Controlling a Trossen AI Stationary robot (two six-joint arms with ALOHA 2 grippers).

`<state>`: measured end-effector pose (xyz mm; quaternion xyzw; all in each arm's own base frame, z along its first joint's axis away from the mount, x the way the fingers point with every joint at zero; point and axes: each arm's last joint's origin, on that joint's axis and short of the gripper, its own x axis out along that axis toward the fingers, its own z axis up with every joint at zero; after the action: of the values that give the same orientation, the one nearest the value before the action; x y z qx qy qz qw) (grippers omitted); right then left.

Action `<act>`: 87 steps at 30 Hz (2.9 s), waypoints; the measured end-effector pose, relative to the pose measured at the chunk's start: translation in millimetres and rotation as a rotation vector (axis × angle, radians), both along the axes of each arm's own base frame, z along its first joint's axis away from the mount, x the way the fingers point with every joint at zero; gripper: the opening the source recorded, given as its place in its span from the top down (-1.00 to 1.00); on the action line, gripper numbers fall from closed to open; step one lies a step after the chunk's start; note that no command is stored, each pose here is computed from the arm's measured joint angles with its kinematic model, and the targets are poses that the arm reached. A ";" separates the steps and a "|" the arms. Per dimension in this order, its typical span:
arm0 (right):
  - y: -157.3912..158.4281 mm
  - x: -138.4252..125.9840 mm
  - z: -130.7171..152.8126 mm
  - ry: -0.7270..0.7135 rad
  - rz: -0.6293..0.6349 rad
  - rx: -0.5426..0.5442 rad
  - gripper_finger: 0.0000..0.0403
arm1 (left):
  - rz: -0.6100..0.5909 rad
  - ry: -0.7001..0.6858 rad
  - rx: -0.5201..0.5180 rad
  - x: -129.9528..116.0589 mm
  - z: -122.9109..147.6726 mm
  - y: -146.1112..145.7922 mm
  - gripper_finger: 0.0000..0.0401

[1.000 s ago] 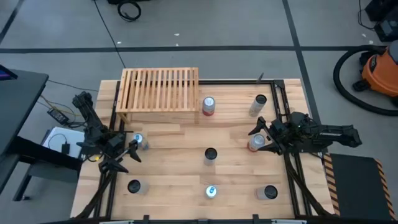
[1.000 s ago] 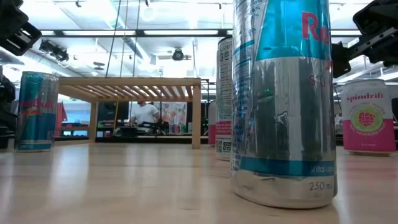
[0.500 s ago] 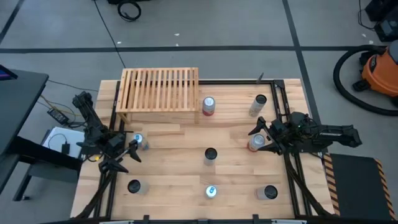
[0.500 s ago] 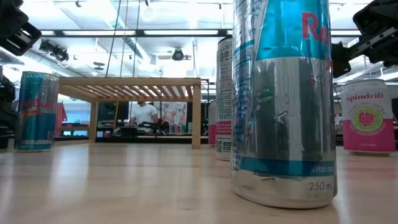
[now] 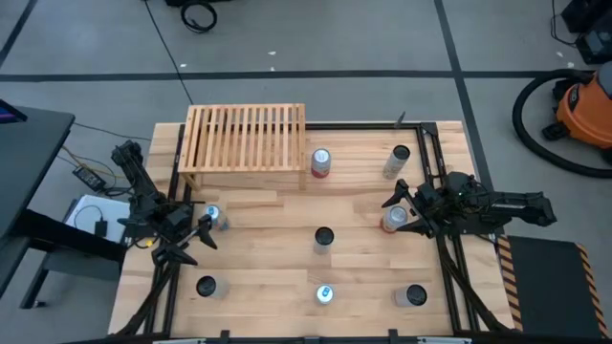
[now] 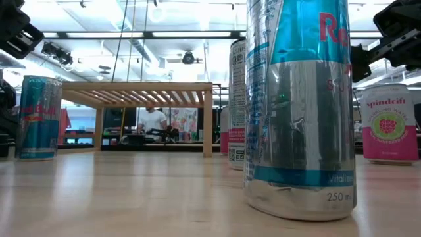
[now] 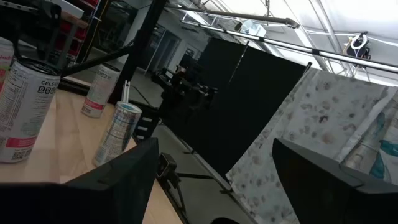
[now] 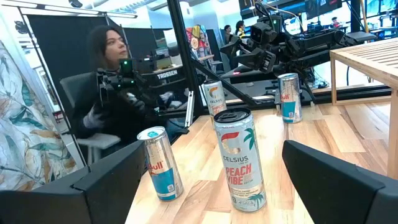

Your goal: Place canned beverage on shelf

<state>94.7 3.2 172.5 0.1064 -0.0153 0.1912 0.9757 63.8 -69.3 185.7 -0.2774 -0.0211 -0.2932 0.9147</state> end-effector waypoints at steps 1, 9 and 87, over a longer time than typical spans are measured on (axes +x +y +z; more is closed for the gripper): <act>0.0 0.0 0.0 0.000 0.000 0.000 -0.94 | 0.000 0.000 0.001 0.0 0.0 0.0 -0.58; 0.0 0.0 0.1 0.000 0.000 0.000 -0.94 | 0.092 -0.113 0.196 0.7 -0.1 1.1 -0.58; 0.0 0.0 0.1 -0.001 0.000 0.000 -0.94 | 0.560 0.077 0.389 -12.0 61.3 36.1 -0.57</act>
<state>94.7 3.2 172.6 0.1062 -0.0159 0.1911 0.9757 51.8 -33.2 247.0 -0.0920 -0.0053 -0.0187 0.9956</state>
